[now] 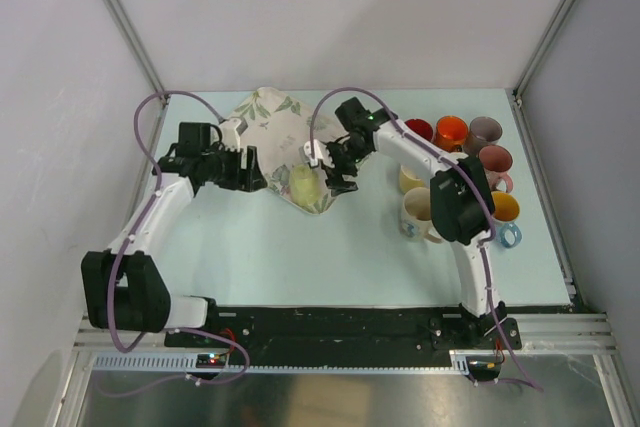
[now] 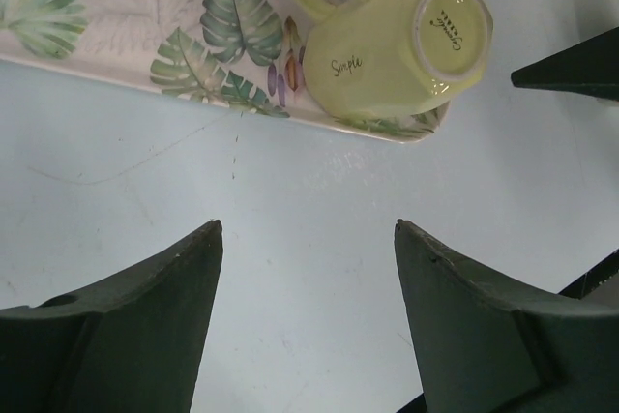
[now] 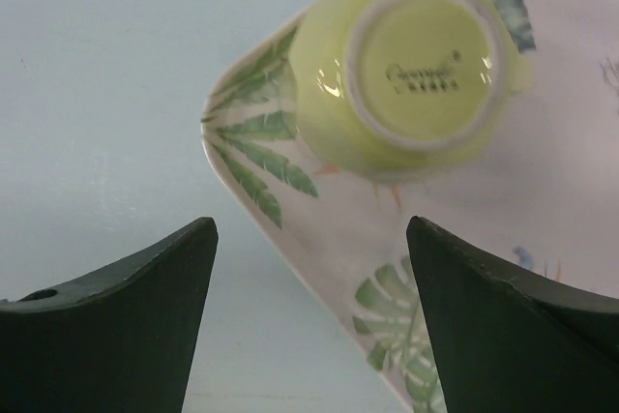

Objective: Turn the mug right side up
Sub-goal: Turn over the cup on the tray.

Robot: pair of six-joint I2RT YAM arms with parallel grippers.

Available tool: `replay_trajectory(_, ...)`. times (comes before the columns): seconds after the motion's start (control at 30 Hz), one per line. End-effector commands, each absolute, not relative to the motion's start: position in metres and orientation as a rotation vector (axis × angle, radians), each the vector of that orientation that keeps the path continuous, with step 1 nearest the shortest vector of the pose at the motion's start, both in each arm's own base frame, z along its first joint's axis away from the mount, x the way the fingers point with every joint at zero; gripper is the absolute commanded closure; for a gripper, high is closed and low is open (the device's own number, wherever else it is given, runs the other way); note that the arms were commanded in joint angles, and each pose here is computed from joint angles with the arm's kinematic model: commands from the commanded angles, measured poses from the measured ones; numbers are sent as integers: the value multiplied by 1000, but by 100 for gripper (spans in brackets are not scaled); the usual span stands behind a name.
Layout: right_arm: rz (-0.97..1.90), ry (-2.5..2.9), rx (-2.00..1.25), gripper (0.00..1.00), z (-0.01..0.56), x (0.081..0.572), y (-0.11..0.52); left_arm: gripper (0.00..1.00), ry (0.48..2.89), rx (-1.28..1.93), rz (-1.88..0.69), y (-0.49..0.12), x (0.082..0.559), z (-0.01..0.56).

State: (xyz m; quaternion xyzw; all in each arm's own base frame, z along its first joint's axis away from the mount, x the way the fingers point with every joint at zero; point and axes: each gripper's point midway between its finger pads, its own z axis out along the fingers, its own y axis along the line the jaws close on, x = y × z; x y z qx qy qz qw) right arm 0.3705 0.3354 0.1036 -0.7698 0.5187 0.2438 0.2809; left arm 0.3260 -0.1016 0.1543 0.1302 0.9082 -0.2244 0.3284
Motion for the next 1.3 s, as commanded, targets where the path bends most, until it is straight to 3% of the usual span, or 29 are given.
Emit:
replay_trajectory(0.0,713,1215,-2171,15,110,353,356,24,2333,278,-556,-92,325,165)
replay_trajectory(0.2,736,1312,-2163,27,94,340,378,24,2325,258,-546,-86,322,167)
replay_trajectory(0.37,718,1615,-1826,39,103,367,400,24,2321,255,-545,-85,318,167)
replay_trajectory(0.5,697,1818,-1515,42,119,390,405,24,2336,219,-570,-86,318,164)
replay_trajectory(0.73,928,1817,-1531,41,145,333,410,24,2340,208,-576,-87,324,166)
replay_trajectory(0.9,922,1712,-1564,41,169,346,390,24,2346,211,-568,-86,325,163)
replay_trajectory(1.13,813,1381,-1777,20,173,384,375,24,2363,208,-557,-83,325,157)
replay_trajectory(1.27,803,1269,-1895,15,156,386,386,24,2362,211,-537,-79,324,157)
